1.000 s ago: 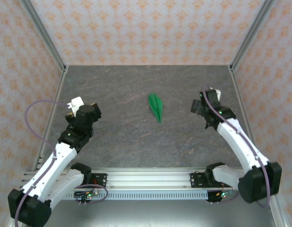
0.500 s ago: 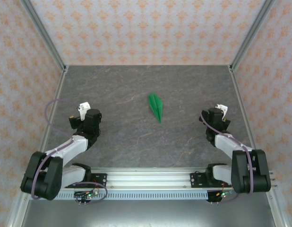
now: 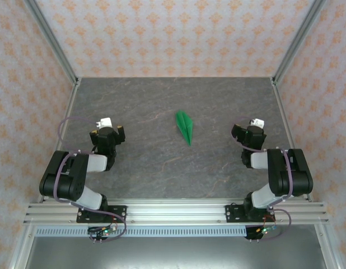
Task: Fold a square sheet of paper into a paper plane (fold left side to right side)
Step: Reset both arms
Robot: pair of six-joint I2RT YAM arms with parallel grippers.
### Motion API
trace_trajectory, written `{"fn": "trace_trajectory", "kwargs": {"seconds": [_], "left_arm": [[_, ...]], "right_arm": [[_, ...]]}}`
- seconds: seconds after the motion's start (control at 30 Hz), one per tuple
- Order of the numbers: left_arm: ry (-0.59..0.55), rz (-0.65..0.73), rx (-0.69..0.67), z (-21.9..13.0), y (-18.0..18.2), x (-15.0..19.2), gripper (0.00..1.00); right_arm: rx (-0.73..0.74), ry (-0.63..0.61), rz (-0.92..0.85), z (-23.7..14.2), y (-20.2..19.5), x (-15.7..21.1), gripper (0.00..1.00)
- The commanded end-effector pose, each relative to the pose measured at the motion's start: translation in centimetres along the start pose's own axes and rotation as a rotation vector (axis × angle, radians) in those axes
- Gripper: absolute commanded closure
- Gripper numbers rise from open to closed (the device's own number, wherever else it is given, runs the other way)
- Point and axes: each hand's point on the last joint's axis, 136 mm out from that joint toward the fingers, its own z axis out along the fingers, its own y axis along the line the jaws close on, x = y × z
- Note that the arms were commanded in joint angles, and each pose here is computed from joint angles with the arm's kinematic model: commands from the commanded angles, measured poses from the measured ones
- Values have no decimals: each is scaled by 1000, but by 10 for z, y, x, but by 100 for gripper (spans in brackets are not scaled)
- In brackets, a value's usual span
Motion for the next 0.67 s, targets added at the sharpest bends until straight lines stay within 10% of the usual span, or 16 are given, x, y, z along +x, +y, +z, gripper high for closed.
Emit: {"fn": "trace_trajectory", "kwargs": {"seconds": [0.0,0.63], "left_arm": [[-70,0,43,2,-9,-29,0],[-62,23,89,3,-18,-29,0]], "right_arm": [[-43,-81,0,1,10,-27,0],[-26,-72,-52,1,16,-26,0]]}}
